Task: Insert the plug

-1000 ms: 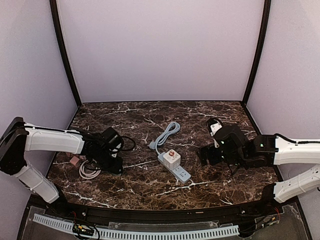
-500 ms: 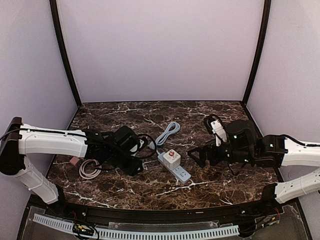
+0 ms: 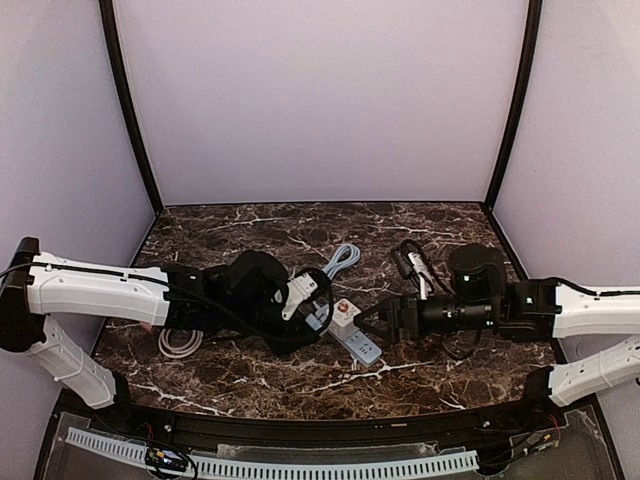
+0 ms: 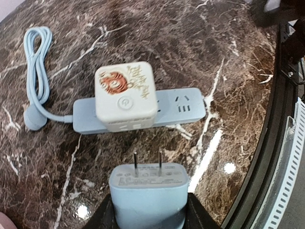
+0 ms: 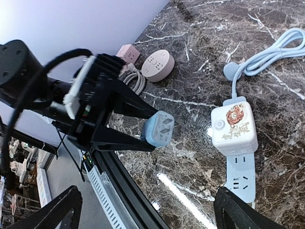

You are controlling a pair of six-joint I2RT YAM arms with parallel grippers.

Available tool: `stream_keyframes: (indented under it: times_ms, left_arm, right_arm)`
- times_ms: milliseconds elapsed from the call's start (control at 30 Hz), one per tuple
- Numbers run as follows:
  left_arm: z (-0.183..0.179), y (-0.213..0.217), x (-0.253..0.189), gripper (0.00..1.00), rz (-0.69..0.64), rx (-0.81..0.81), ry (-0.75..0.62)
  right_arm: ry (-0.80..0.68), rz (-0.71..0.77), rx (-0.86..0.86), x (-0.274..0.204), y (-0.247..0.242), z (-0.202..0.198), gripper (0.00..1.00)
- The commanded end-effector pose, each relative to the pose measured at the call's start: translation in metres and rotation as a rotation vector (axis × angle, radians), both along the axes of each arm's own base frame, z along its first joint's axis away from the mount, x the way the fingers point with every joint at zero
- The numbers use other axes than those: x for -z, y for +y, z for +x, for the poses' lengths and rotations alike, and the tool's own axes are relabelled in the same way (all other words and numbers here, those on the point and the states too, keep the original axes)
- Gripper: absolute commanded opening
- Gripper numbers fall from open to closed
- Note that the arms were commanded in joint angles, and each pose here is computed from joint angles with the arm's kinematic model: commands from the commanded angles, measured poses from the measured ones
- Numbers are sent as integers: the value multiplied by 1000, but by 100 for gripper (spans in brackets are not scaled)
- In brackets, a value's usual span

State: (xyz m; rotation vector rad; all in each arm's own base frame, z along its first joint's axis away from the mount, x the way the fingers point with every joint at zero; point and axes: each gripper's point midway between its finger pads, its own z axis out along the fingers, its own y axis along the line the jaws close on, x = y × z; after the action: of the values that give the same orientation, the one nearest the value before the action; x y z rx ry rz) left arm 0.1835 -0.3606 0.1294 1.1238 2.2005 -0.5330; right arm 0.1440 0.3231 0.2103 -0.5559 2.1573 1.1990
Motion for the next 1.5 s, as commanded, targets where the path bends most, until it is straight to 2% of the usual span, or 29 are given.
stream_keyframes:
  times_ms: [0,400,600,833,1033,1267,1333,1367,1433,1467]
  left_arm:
    - [-9,-22,-39,22,-112,125,-109]
    - [-30,-44,-59,20,-203,289,-189]
    - [-35,-49,-63,20,-213,331,-207]
    - [-36,-51,-61,19,-197,345,-224]
    - [-36,-52,-58,19,-174,353,-235]
    - [-35,-51,-57,21,-152,348,-258]
    - [-34,-51,-58,26,-148,346,-266]
    - [-34,-50,-59,32,-150,342,-269]
    - [-33,-48,-59,51,-154,329,-274]
    - [-33,-48,-60,66,-160,322,-271]
  right_arm:
    - [108,22,3,7,13,-1,93]
    - [173,48,-20,16,32,0,81]
    - [190,63,-27,17,39,2,68]
    - [204,60,-55,20,47,1,57]
    - [213,58,-87,22,55,-1,41]
    - [219,44,-116,28,61,-3,12]
    - [217,39,-121,29,61,-3,3]
    - [214,37,-124,29,62,-3,0]
    - [196,36,-131,28,62,-3,0]
    - [183,36,-130,28,61,-2,0]
